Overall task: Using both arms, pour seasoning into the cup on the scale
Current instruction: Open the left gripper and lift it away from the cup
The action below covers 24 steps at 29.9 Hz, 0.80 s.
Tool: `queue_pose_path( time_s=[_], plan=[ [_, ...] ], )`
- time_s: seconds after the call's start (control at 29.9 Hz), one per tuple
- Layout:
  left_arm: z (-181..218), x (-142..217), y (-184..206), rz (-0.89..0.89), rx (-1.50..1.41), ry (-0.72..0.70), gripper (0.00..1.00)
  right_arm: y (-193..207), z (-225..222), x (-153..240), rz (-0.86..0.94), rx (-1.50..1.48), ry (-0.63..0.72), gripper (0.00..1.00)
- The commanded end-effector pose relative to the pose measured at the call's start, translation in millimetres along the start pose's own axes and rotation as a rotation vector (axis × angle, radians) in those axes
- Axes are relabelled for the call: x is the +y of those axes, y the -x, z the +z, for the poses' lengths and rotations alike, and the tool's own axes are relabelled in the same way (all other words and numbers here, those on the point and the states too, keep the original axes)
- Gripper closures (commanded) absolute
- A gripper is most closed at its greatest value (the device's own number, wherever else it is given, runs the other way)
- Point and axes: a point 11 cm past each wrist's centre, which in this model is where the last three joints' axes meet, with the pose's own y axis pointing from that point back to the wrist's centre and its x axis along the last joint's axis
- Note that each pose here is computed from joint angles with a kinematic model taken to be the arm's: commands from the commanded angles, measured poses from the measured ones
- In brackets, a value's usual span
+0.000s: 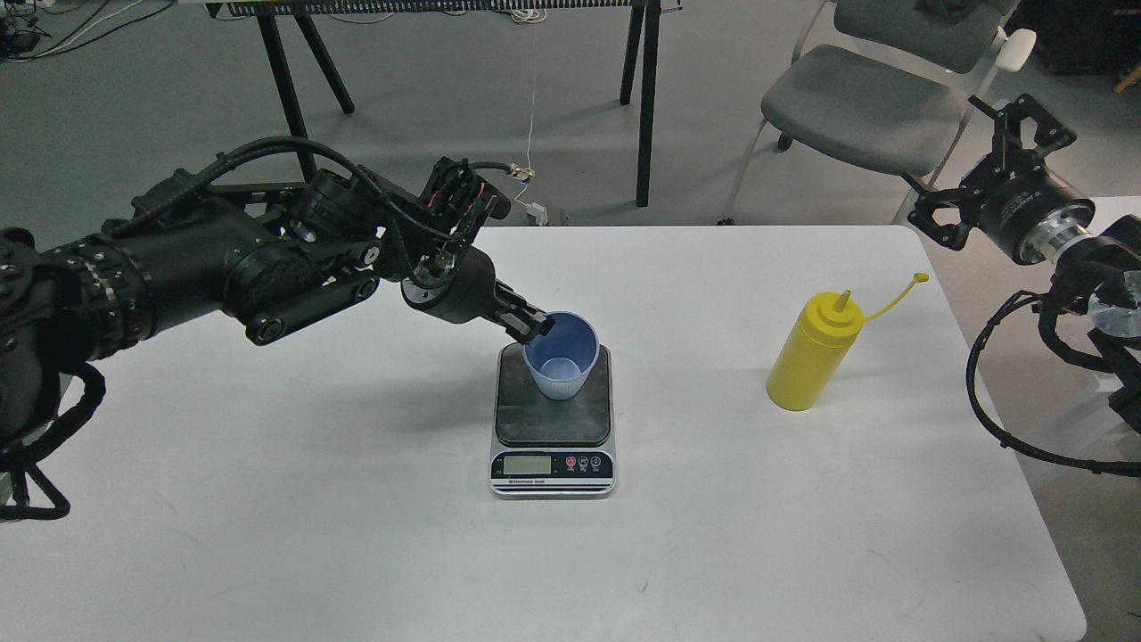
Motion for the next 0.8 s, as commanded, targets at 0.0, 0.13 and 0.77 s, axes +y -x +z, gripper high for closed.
queue_pose_path(
  time_s=[0.0, 0.13, 0.77],
  plan=[
    [0.8, 0.4, -1.2, 0.003, -0.001, 0.003, 0.77, 0.1, 0.1, -0.1, 0.000, 0.000, 0.000, 0.01],
    [1.6, 1.1, -2.5, 0.007, 0.001, 0.006, 0.73, 0.1, 0.1, -0.1, 0.000, 0.000, 0.000, 0.01],
    [-37.4, 110.8, -82.1, 0.469, 0.387, 0.110, 0.29, -0.4, 0.2, 0.1, 0.001, 0.000, 0.001, 0.01]
  ],
)
